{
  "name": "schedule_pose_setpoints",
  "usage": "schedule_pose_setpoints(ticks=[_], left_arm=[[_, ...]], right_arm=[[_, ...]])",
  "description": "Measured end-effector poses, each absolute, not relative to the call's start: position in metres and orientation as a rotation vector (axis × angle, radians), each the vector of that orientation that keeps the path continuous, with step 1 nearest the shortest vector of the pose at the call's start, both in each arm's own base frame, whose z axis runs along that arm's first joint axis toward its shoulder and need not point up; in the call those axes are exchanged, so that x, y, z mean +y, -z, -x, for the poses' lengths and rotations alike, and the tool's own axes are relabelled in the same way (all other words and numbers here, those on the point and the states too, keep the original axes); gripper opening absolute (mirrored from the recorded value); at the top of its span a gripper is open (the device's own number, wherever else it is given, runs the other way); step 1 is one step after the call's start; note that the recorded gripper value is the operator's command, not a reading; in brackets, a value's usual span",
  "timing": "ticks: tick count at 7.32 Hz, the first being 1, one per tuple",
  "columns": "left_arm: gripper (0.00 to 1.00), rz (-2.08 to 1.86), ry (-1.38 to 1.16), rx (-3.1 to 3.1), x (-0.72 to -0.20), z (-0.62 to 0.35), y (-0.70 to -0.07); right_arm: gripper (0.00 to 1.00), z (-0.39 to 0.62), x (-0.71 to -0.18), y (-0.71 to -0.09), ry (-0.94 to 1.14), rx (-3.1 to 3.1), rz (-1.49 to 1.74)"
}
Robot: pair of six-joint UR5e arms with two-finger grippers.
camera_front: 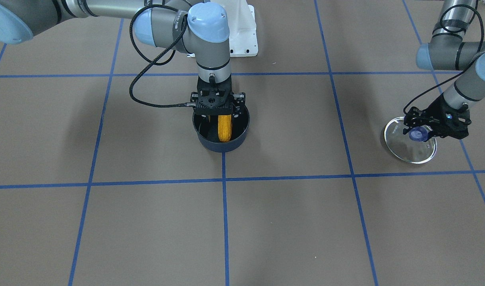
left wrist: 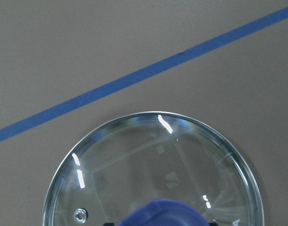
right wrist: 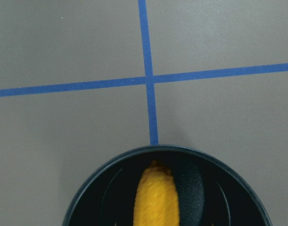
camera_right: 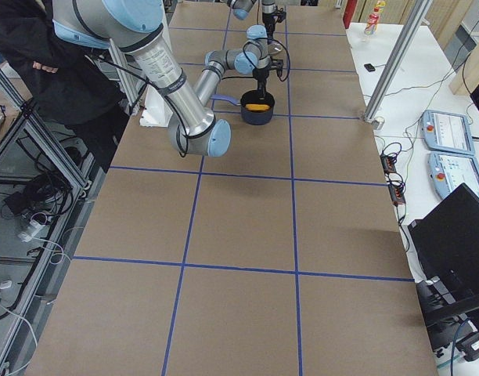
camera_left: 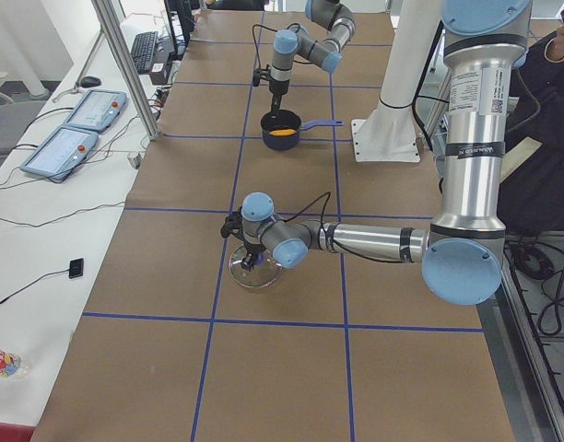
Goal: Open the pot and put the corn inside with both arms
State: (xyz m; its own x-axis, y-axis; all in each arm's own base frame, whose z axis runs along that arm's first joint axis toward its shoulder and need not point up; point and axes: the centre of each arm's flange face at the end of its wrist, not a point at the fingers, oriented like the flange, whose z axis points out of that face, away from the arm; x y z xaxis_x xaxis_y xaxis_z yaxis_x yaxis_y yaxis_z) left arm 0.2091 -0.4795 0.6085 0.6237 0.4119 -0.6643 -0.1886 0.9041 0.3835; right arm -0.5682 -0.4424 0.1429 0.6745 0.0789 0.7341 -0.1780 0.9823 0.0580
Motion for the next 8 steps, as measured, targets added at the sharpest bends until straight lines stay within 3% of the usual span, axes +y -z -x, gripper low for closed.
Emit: schedule_pose_setpoints(ticks=[1,3,6,8], left_arm=[[0.88,-0.291,-0.351,0.83,-0.48,-0.209,-0.608],[0.97,-0.294,-0.357,0.83,-0.481,-0.211,-0.608],[0.97,-0.302,-0.37,0.85,-0.481,-0.213,-0.597],[0.97,-0.305,-0.369,0.89,-0.491,-0.198,-0.583]], right_arm=[[1.0,0.568,-0.443,-0.143,-0.146,-0.817,-0.133],[1.0,0.568,-0.443,-0.143,-0.139,-0.816,-0.138],[1.0,0.548,-0.458,-0.135,-0.123,-0.833,-0.159],[1.0,0.481,-0.506,-0.15,-0.085,-0.853,-0.165]])
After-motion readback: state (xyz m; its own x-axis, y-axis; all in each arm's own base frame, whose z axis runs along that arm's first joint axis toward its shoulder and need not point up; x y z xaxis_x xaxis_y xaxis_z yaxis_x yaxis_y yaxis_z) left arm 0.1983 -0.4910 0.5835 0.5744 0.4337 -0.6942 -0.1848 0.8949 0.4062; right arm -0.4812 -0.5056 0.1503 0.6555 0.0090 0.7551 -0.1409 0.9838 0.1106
